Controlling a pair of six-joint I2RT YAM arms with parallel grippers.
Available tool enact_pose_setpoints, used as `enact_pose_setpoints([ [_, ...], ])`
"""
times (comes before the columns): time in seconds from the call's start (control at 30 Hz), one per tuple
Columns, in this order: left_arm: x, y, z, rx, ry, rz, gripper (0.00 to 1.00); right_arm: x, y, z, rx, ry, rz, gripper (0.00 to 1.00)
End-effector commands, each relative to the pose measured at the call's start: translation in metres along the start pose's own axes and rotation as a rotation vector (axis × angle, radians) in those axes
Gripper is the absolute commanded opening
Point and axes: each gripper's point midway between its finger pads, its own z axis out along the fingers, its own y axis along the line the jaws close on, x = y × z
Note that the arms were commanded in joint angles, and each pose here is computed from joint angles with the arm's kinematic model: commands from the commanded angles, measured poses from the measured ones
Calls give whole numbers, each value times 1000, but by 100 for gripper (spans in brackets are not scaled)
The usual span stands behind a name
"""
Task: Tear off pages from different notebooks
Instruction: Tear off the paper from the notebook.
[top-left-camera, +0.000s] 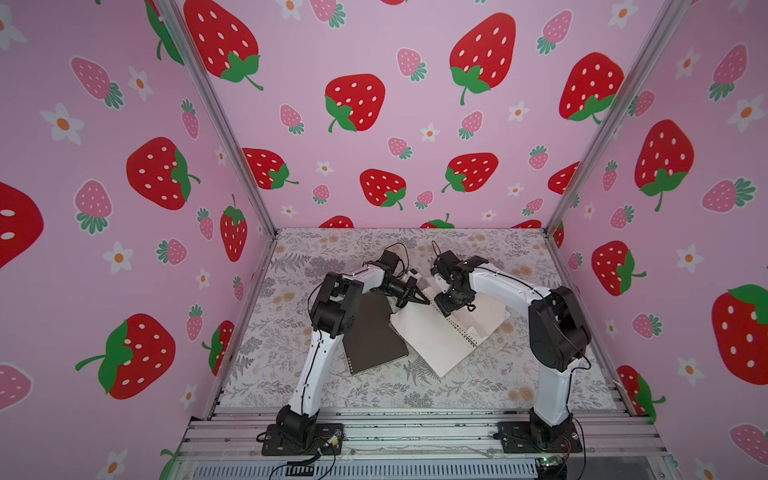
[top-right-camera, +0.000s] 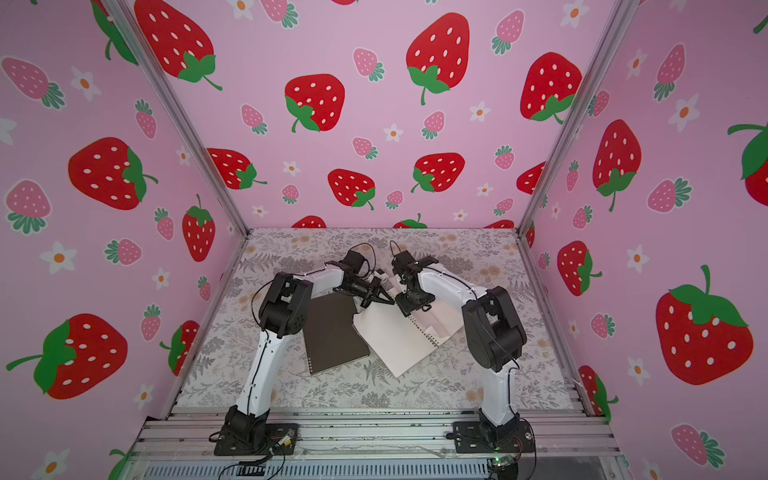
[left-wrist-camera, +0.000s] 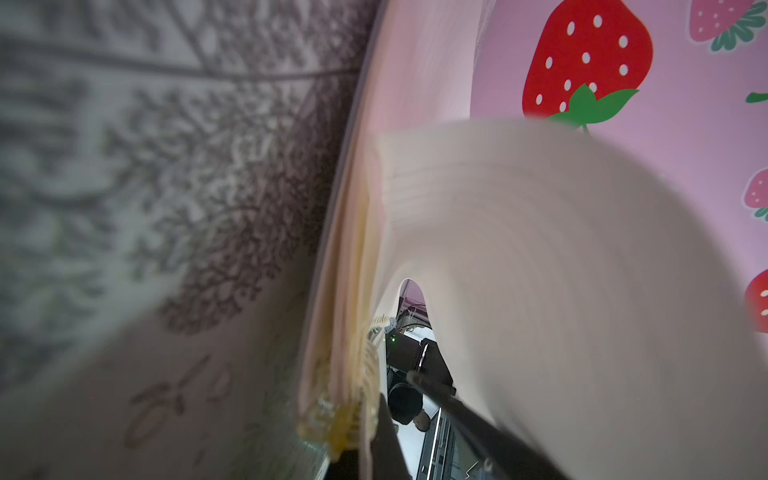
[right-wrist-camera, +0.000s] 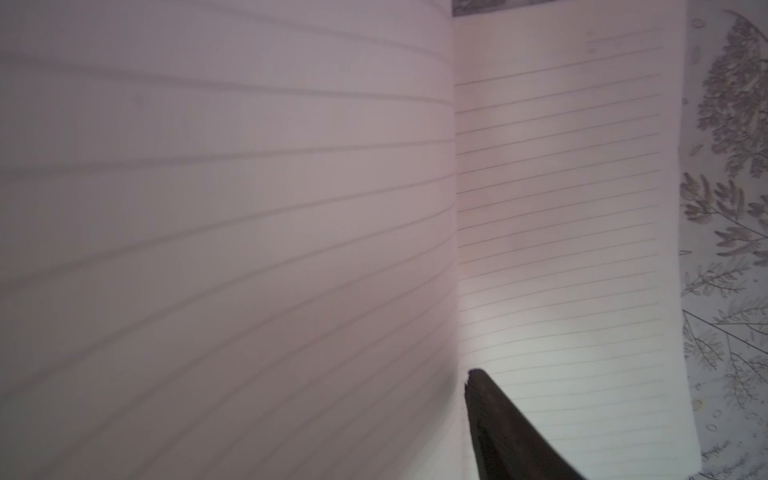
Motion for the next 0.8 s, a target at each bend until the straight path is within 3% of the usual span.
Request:
enact_pose_setpoints([
  [0.0,0,-8,0,26,15,20,0,-34,-6,-4,-176,-84,77,63],
  [0.1,1,-11,-1,29,18,32,0,-45,-10,0,-270,-92,74,61],
  [0.17,2,-12,-2,29,16,33,0,-50,-6,2,-383,-95,102,53],
  [0.23,1,-12,-3,30,15,33,0,-54,0,1,-479,-106,127,39],
  [0.3,1,-12,-3,29,14,33,0,-53,10,-4,-560,-111,122,35],
  [0.4,0,-11,-3,30,13,32,0,-50,20,-10,-615,-119,115,46],
  [0.53,-1,-12,-3,31,13,34,0,-43,17,-3,-579,-99,111,65],
  [0.77,0,-13,-4,33,14,36,0,-34,11,15,-508,-47,86,70],
])
